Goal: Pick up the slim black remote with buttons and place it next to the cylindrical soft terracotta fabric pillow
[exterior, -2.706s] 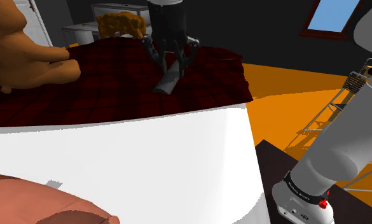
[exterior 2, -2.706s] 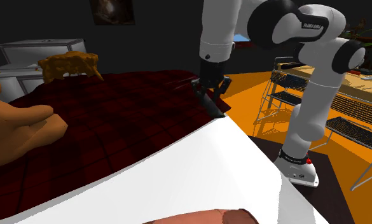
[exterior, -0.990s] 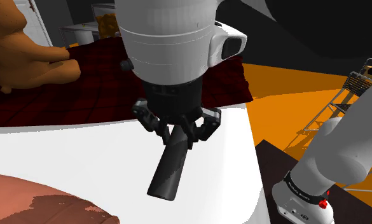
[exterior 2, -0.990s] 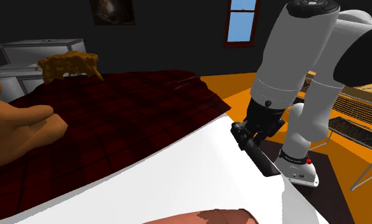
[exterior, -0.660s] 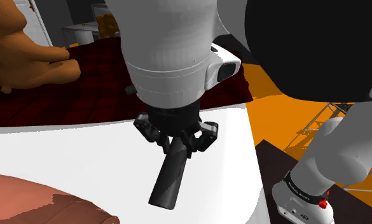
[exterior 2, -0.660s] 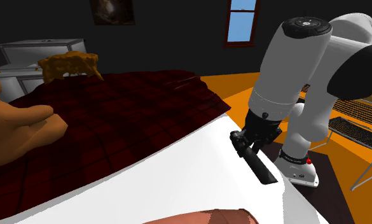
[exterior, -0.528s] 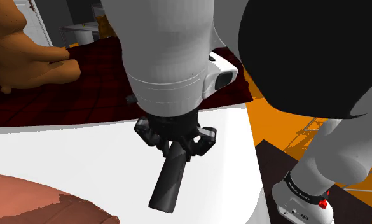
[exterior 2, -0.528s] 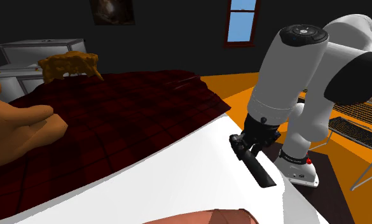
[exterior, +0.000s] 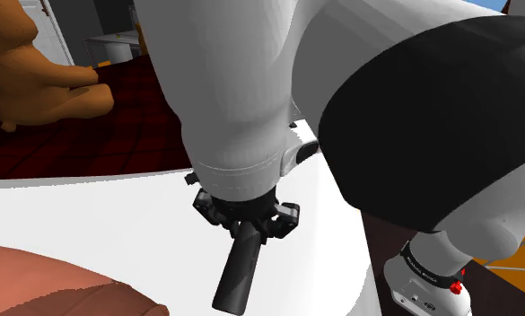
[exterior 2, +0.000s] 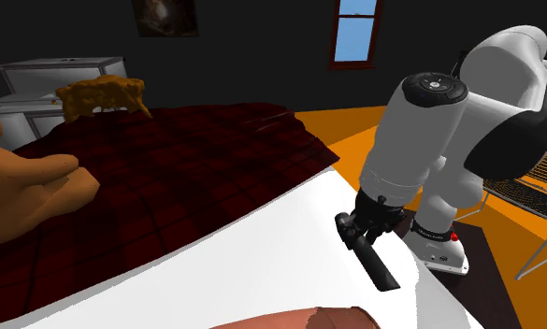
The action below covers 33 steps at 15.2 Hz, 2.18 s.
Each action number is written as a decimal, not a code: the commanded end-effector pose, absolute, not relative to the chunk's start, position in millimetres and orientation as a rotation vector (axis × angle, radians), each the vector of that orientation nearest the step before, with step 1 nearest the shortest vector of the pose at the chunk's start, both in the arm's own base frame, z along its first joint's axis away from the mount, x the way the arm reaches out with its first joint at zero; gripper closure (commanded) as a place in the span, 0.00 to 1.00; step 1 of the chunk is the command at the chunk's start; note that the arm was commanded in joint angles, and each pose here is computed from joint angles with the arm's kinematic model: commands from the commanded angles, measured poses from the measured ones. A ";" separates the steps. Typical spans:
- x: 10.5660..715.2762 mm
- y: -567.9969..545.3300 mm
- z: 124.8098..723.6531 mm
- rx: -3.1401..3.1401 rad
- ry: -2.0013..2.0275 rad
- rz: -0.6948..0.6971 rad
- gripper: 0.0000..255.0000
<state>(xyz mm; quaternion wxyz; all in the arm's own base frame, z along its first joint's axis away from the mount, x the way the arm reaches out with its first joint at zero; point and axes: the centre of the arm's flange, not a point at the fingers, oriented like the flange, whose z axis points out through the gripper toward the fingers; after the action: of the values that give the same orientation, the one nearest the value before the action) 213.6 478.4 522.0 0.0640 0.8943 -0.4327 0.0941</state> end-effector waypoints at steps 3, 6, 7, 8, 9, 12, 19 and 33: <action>213.7 478.1 500.2 2.701 -1.307 0.284 1.00; 213.7 478.1 484.3 2.701 -1.307 0.284 1.00; 213.7 478.1 479.0 2.701 -1.307 0.284 1.00; 213.7 478.1 473.8 2.701 -1.307 0.284 1.00; 213.7 478.1 468.5 2.701 -1.307 0.284 1.00; 213.7 478.1 452.6 2.701 -1.307 0.284 1.00; 213.7 478.1 415.7 2.701 -1.307 0.284 1.00; 213.7 478.1 403.8 2.701 -1.307 0.284 0.00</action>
<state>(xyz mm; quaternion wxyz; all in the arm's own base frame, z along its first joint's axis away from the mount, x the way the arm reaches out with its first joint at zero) 213.7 478.1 403.8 0.0637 0.8944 -0.4327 0.0942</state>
